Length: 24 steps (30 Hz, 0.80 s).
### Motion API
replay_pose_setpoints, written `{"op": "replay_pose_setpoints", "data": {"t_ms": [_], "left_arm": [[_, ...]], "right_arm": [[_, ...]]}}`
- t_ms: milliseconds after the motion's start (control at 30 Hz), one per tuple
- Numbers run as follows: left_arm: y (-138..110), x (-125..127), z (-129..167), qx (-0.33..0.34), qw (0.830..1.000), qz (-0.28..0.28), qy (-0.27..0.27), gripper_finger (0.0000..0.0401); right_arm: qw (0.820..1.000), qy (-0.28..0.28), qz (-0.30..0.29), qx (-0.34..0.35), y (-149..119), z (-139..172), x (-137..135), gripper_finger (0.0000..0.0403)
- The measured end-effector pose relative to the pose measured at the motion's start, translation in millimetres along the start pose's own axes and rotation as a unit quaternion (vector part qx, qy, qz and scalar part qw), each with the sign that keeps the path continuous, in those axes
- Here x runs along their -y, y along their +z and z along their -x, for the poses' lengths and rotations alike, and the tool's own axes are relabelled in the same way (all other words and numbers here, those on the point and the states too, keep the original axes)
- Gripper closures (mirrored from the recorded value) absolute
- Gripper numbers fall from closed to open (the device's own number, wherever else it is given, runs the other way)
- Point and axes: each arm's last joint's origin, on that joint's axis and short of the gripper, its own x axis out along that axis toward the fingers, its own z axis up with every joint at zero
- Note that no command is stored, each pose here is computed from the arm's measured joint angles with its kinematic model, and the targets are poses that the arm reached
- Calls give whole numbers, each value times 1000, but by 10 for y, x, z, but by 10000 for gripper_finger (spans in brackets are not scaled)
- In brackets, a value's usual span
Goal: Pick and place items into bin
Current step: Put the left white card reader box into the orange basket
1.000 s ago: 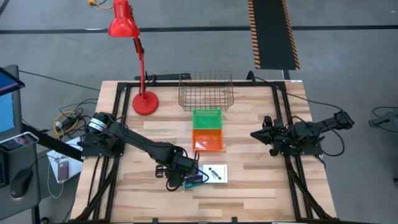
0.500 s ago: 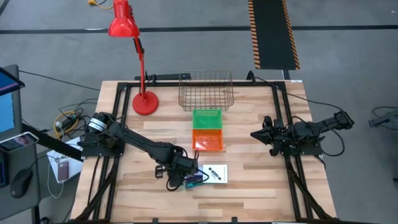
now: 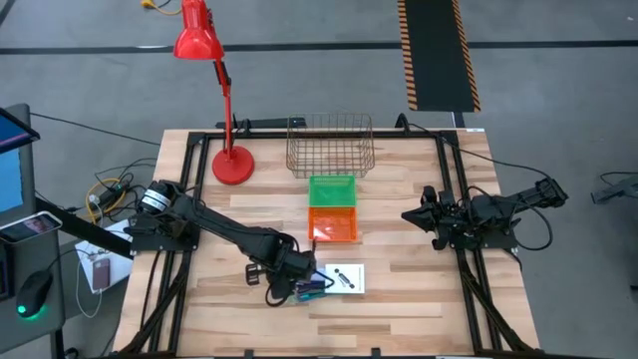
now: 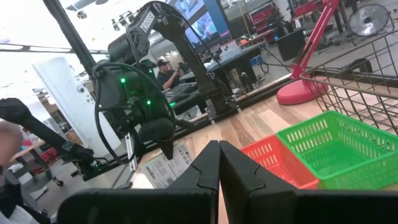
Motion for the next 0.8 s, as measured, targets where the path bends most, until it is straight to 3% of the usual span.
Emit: {"op": "replay_pose_setpoints", "data": {"t_ms": [233, 467, 667, 800], "left_arm": [[71, -2, 112, -12, 1000, 26, 5, 360], [151, -91, 410, -12, 997, 75, 30, 359], [165, -238, 702, -23, 989, 111, 100, 359], [69, -419, 868, -29, 966, 180, 180, 358]], "right_arm": [[1000, 0, 0, 0, 0, 0, 0, 403], [1000, 0, 0, 0, 0, 0, 0, 403], [1000, 0, 0, 0, 0, 0, 0, 403], [1000, 0, 0, 0, 0, 0, 0, 403]]}}
